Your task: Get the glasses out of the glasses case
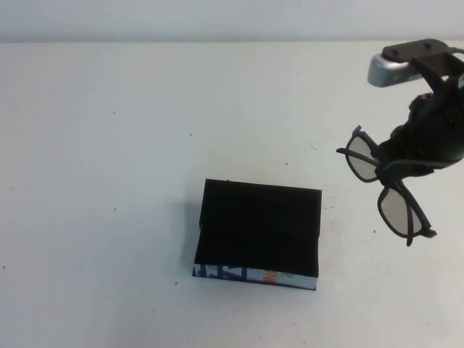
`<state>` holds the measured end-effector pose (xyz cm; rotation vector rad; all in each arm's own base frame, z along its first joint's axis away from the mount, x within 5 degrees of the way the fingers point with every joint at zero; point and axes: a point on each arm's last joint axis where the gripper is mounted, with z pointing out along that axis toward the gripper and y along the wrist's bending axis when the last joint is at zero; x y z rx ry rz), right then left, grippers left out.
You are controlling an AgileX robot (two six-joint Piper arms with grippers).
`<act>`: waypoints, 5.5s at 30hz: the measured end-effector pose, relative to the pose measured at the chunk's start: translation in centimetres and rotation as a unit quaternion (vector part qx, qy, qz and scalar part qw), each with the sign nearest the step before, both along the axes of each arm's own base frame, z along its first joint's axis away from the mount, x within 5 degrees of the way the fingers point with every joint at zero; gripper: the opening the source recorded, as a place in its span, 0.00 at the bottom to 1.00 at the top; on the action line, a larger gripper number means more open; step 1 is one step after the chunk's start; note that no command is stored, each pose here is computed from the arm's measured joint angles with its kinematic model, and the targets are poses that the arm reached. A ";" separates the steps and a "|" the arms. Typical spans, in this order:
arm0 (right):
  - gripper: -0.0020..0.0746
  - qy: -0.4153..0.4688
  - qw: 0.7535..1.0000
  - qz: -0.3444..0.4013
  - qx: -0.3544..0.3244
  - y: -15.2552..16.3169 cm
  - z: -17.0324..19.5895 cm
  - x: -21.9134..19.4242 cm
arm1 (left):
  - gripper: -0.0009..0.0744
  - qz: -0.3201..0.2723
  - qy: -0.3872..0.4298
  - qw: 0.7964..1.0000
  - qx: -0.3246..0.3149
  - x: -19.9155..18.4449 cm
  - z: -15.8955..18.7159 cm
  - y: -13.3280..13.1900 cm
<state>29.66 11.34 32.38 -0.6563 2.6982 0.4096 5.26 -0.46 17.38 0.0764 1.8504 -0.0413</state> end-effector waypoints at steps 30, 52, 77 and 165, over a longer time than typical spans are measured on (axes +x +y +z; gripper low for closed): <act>0.03 0.014 0.969 -0.221 0.110 -2.7 -10.6 -2.7 | 0.01 0.000 0.000 1.000 0.000 0.0 0.0 0.0; 0.16 0.020 0.976 -0.195 0.090 -2.7 -10.3 -2.4 | 0.01 0.000 0.000 1.000 0.000 0.0 0.0 0.0; 0.01 -0.323 0.933 -0.154 0.033 -8.1 2.7 -16.1 | 0.01 0.000 0.000 1.000 0.000 0.0 0.0 0.0; 0.01 -0.410 0.866 -0.264 0.109 -10.4 -15.1 -24.4 | 0.01 0.000 0.000 1.000 0.000 0.0 0.0 0.0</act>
